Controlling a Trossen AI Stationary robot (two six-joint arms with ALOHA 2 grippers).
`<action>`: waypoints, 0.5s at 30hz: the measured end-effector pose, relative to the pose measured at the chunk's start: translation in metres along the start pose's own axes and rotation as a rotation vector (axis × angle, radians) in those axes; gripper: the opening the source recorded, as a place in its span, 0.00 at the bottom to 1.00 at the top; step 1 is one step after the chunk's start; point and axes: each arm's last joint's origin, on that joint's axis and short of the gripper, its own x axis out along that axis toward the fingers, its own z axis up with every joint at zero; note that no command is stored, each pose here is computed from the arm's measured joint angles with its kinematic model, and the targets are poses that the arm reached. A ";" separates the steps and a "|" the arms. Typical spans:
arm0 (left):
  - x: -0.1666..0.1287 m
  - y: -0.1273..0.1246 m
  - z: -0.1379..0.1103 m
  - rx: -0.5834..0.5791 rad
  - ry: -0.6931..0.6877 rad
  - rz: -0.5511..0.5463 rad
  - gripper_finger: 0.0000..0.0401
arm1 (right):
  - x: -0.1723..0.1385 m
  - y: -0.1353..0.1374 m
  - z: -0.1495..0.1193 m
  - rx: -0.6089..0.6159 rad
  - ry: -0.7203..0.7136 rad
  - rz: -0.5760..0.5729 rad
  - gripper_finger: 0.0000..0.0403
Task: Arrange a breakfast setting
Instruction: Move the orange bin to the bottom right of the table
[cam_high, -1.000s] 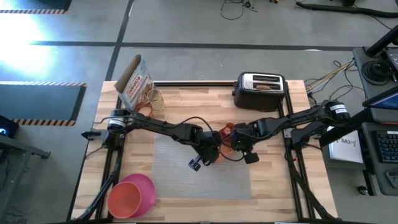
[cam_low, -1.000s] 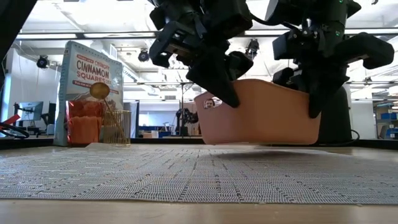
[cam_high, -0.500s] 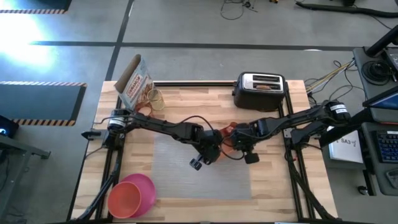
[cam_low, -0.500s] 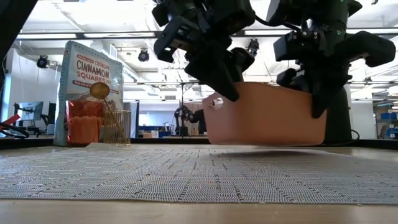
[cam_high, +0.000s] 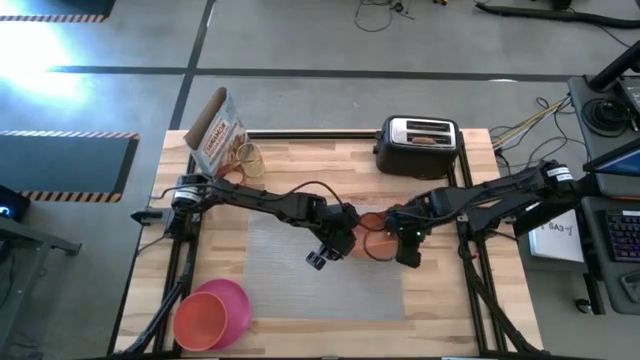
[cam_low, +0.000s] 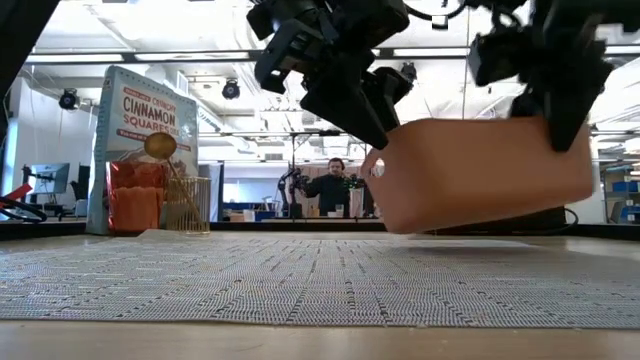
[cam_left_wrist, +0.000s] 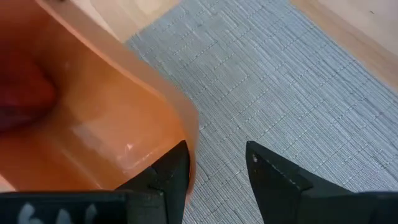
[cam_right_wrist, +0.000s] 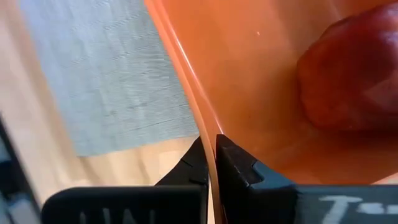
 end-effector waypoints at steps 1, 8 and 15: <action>0.000 0.000 0.000 0.011 -0.001 -0.006 0.34 | -0.002 0.003 -0.003 0.023 -0.007 0.008 0.02; 0.000 -0.002 0.000 0.032 -0.025 -0.046 0.34 | 0.004 0.028 -0.017 0.200 0.000 0.011 0.02; 0.002 -0.013 -0.006 0.020 0.016 -0.154 0.34 | 0.020 0.046 -0.043 0.441 0.123 -0.090 0.02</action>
